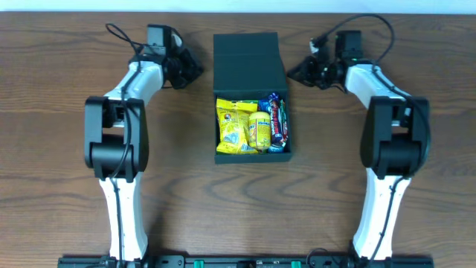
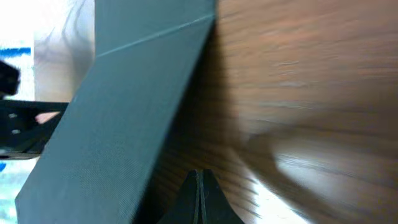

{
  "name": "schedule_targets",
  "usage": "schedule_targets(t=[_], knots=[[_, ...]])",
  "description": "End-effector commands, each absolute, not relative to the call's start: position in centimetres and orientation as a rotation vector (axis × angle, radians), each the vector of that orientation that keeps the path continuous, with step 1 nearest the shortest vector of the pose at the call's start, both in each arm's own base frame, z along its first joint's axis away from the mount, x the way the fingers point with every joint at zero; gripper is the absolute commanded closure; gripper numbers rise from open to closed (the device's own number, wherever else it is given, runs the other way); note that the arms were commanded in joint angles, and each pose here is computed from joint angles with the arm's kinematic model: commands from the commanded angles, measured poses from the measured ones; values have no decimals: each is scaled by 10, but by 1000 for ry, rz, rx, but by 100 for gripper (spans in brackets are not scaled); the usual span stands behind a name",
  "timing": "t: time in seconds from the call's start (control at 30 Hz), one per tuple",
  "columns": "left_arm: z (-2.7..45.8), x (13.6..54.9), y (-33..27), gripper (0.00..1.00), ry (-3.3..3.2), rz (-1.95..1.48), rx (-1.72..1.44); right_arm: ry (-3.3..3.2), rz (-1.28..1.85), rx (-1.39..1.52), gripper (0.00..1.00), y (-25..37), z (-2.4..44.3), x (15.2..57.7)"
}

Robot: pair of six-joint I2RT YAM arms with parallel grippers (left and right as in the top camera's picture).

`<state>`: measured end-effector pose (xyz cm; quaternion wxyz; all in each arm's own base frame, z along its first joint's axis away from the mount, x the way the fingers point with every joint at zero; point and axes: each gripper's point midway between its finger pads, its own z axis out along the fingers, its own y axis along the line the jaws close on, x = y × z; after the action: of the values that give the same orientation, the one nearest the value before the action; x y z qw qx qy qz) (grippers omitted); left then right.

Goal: Pack container
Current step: 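Move both grippers behind the box to the raised lid, then push the lid forward with both grippers to close the box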

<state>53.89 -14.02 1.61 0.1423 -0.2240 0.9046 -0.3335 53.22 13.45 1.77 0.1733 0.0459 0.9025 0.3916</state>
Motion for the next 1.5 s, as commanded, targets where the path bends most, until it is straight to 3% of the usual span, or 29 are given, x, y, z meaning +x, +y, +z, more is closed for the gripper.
schedule_targets(t=[0.0,0.2,0.33,0.5,0.73,1.1,1.33,1.47], knots=[[10,538,-153,94,2629,-999,-648,2567,1159,106,99,153,14,531],[10,534,-168,94,2644,-1020,-617,2552,1204,75,99,162,12,530],[20,539,-177,95,2604,-1087,-514,2414,1345,-59,99,169,37,535],[53,550,-196,94,2489,-1264,-299,2240,1497,-235,99,173,72,535],[116,544,-202,94,2418,-1254,-54,2153,1452,-378,99,173,124,528],[221,446,-197,94,2497,-914,303,2312,1049,-684,99,172,210,434],[296,386,-176,94,2445,-694,297,2402,690,-602,99,135,269,385],[339,326,-157,94,2397,-667,246,2383,586,-590,98,118,310,329]])
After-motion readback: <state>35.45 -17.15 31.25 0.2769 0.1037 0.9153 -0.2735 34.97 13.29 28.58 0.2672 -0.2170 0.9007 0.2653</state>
